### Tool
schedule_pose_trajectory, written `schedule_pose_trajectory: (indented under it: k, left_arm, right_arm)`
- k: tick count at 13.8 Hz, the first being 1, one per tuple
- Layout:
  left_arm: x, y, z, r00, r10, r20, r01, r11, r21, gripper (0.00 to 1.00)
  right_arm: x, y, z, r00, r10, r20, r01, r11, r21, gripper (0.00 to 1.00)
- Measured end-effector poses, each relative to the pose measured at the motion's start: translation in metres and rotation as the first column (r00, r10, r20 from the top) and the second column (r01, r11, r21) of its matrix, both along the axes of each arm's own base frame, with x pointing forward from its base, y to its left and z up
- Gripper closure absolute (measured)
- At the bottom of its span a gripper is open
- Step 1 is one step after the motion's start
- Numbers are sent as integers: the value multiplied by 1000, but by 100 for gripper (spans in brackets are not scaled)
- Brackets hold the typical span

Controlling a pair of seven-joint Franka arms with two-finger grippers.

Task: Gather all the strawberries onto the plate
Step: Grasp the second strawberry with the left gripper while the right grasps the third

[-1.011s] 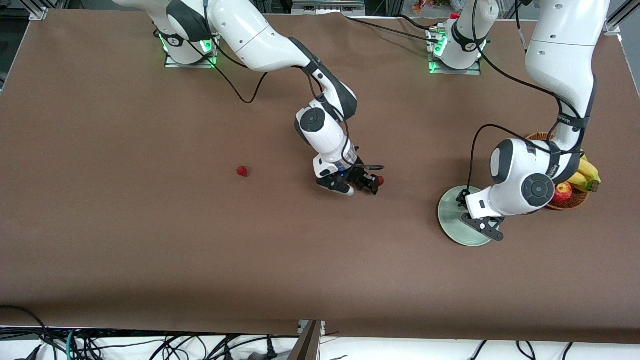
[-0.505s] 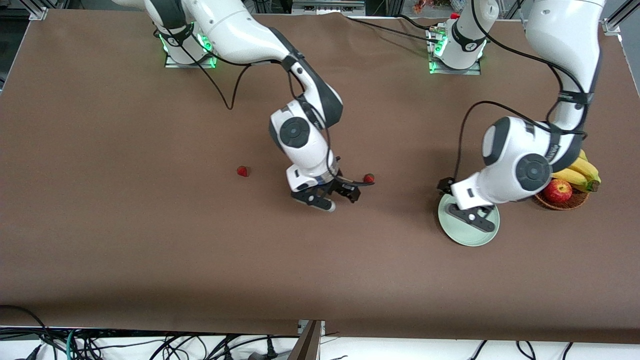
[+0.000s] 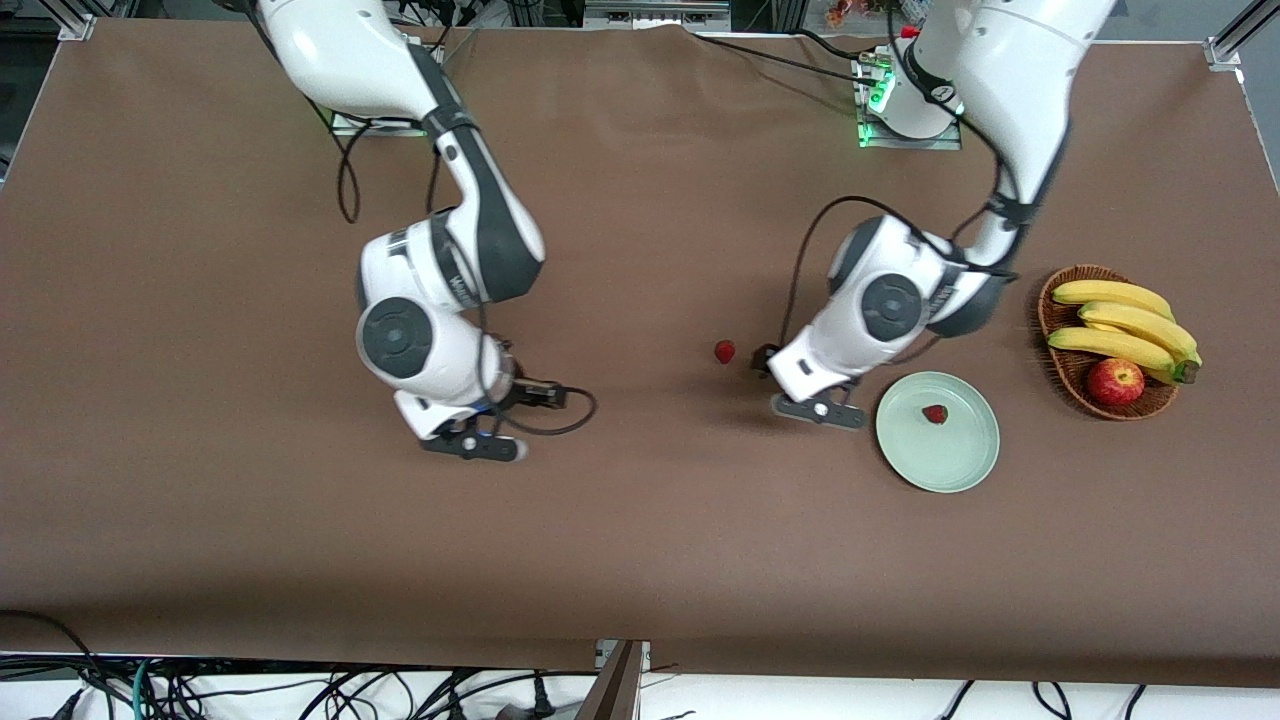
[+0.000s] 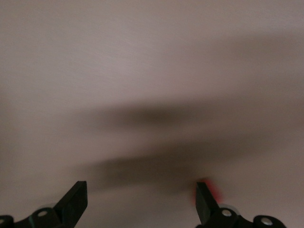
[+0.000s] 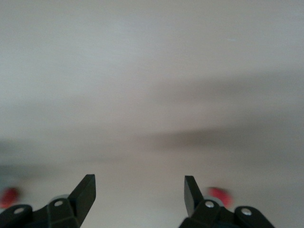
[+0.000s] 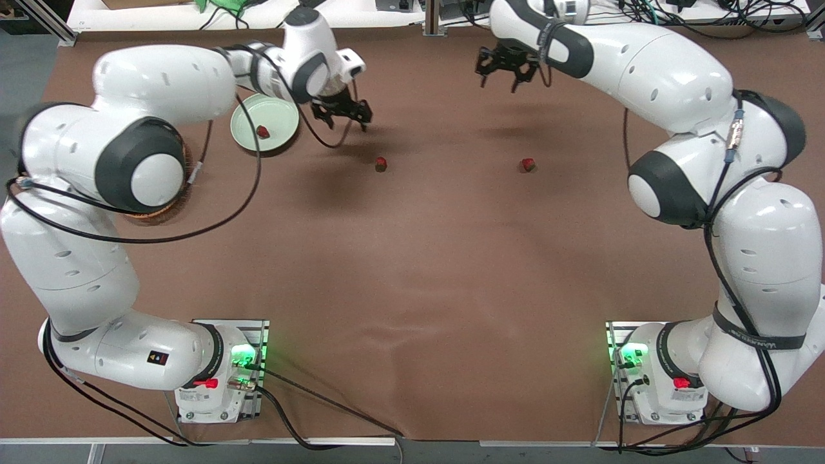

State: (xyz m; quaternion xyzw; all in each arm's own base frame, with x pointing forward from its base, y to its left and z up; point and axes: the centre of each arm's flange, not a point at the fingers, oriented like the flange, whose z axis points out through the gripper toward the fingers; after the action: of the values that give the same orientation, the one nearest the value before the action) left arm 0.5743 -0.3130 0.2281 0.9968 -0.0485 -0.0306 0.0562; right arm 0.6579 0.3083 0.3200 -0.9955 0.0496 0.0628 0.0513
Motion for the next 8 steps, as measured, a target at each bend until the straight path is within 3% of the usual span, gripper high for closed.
schedule_pose_trajectory:
  k: [2,4,8]
  left_arm:
    - [-31,-45,-24,999,42,1,-42,999,28,0]
    - [-50,-67,-38,998,66,7,-66,995,69,0]
    - [-55,-67,-49,997,66,26,-69,991,115,0]
  right_arm:
    - [-15,-34,-28,999,21,-28,-21,1000,-8,16]
    - [-38,-51,-66,1000,13,-10,-13,1000,-17,16]
    - [-87,-64,-139,999,38,37,-36,998,-51,17]
